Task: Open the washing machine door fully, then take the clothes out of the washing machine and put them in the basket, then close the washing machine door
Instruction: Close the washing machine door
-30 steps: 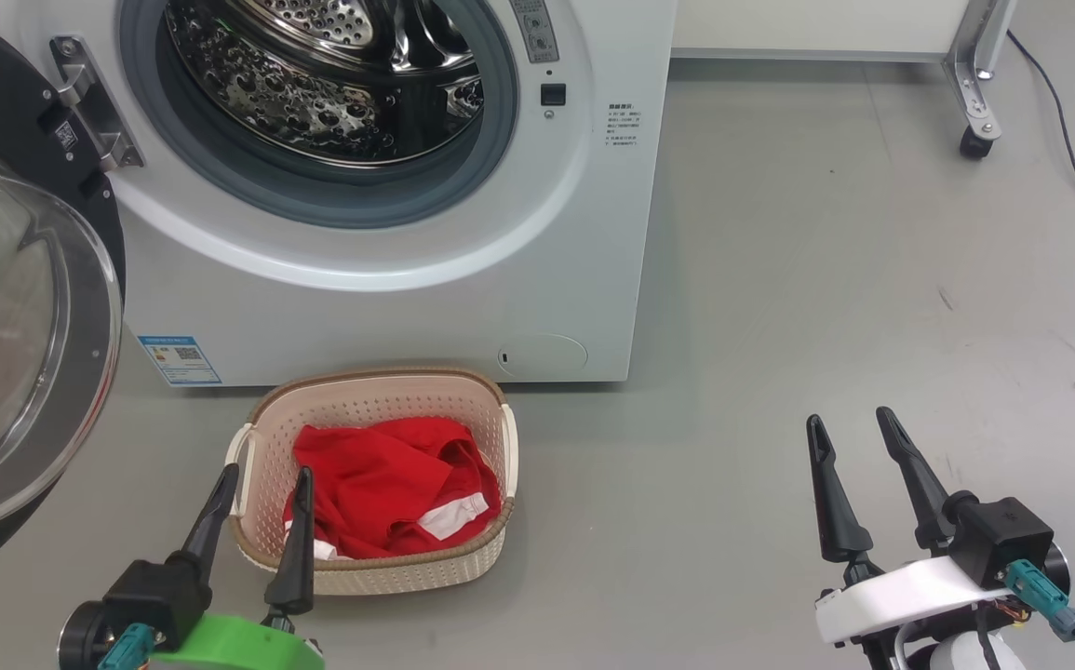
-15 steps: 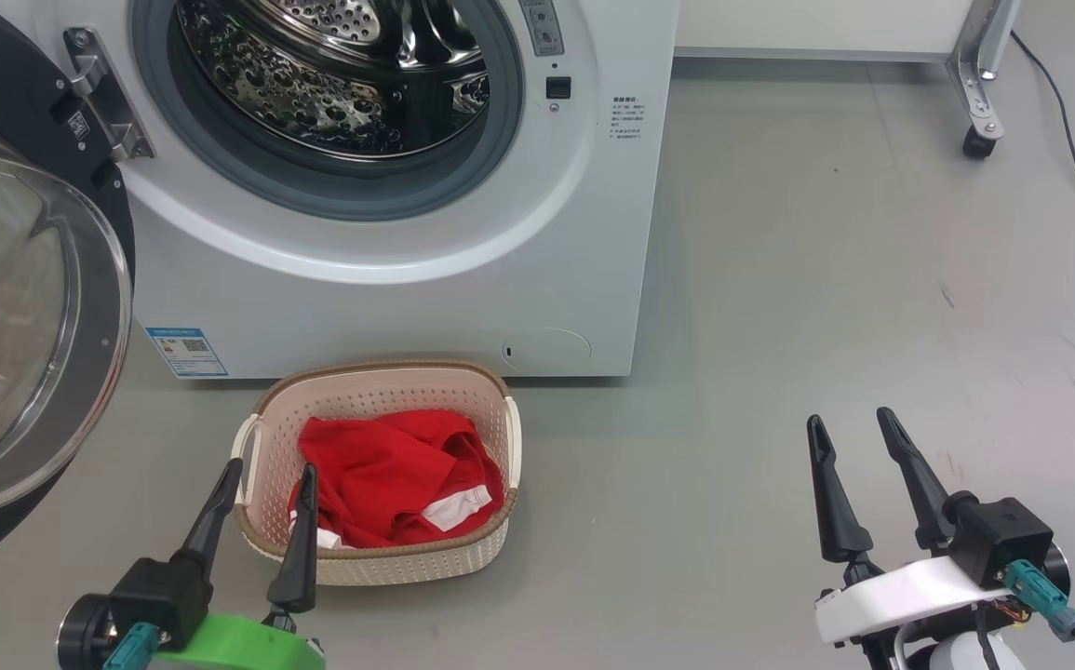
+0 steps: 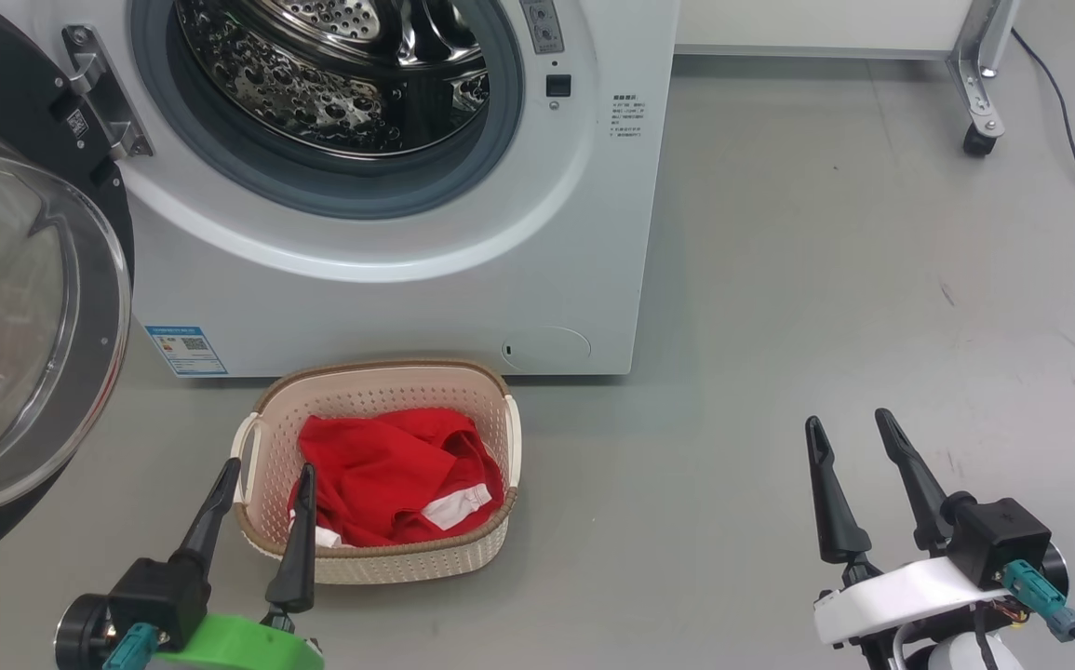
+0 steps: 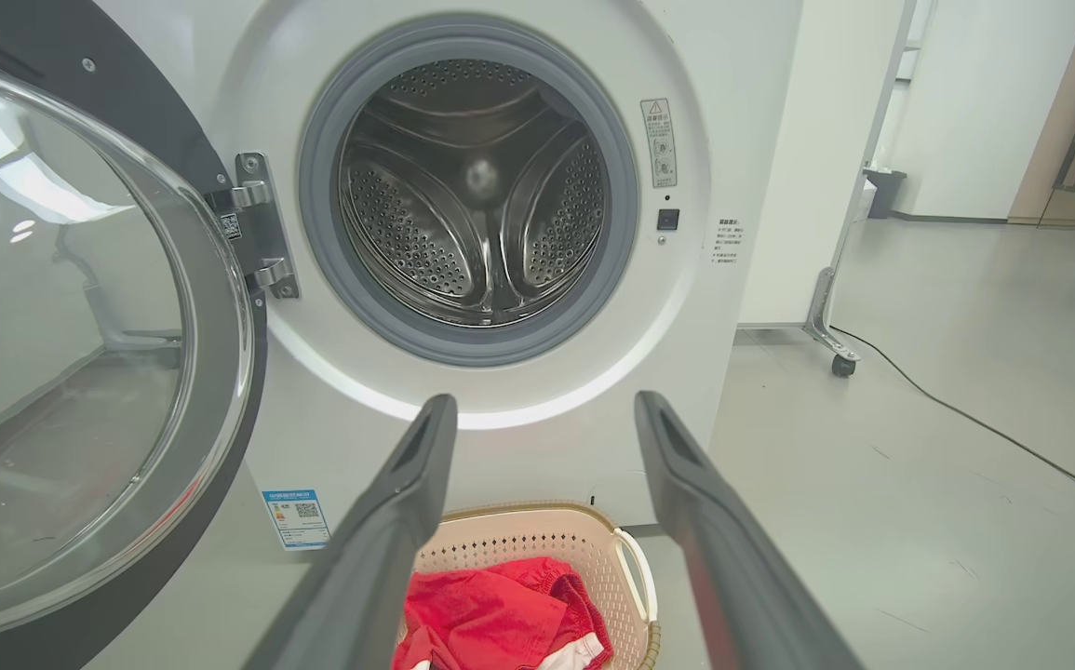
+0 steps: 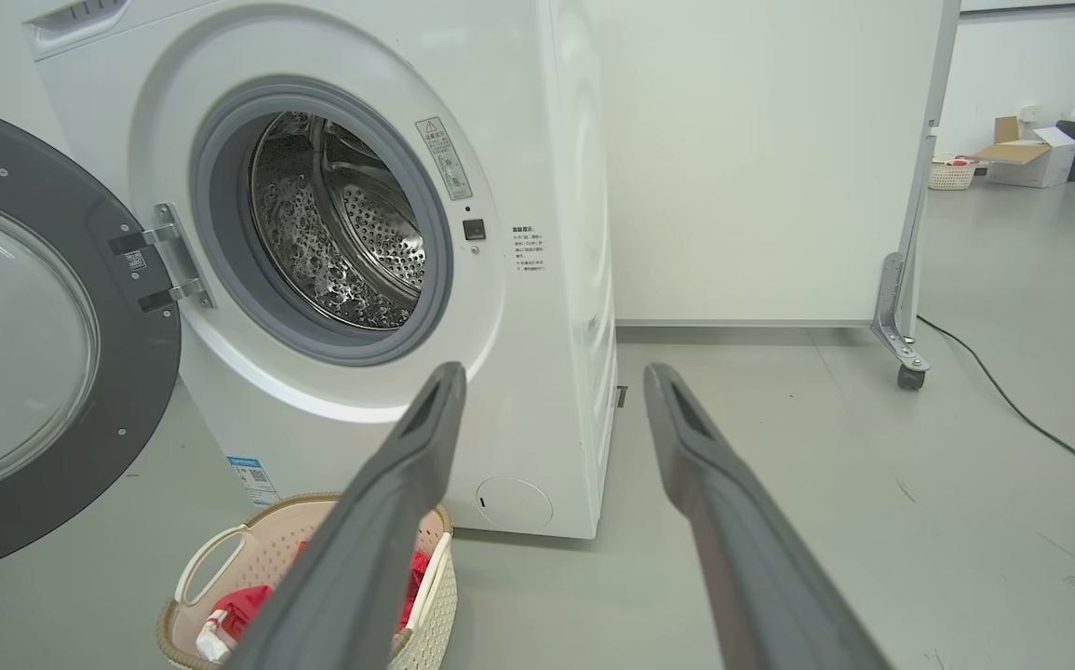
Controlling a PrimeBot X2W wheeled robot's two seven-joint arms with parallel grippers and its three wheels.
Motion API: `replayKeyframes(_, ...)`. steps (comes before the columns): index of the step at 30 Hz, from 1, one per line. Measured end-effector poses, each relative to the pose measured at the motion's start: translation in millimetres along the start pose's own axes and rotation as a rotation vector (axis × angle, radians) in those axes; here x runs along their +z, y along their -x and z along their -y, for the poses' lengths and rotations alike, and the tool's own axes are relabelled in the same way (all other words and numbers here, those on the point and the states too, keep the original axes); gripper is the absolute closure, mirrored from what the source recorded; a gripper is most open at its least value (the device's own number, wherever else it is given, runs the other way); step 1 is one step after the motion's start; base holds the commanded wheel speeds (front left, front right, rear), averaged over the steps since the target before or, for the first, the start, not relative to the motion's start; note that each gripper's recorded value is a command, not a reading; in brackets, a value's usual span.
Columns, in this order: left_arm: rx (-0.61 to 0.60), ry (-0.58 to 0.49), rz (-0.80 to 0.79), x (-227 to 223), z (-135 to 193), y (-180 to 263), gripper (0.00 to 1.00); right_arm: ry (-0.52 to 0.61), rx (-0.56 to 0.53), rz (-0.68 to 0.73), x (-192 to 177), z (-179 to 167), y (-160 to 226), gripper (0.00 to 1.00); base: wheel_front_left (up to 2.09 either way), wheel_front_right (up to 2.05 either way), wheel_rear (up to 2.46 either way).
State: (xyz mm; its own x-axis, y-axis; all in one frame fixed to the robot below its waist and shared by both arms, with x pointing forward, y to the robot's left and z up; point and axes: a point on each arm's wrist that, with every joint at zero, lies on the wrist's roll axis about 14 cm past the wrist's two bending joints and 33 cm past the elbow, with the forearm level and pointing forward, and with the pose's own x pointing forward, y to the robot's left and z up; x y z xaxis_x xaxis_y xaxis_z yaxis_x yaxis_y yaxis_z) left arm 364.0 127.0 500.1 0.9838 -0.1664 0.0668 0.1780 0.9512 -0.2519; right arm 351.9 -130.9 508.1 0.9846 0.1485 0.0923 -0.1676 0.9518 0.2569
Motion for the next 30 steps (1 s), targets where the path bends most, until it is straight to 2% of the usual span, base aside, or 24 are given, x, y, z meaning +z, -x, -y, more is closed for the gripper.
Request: replayKeyframes(30, -0.009, -0.005, -0.012, -3.7, 3.4, 3.5, 0.0, 0.0, 0.003, -0.001, -0.4, -0.9, 0.1, 0.0, 0.0, 0.0, 0.0)
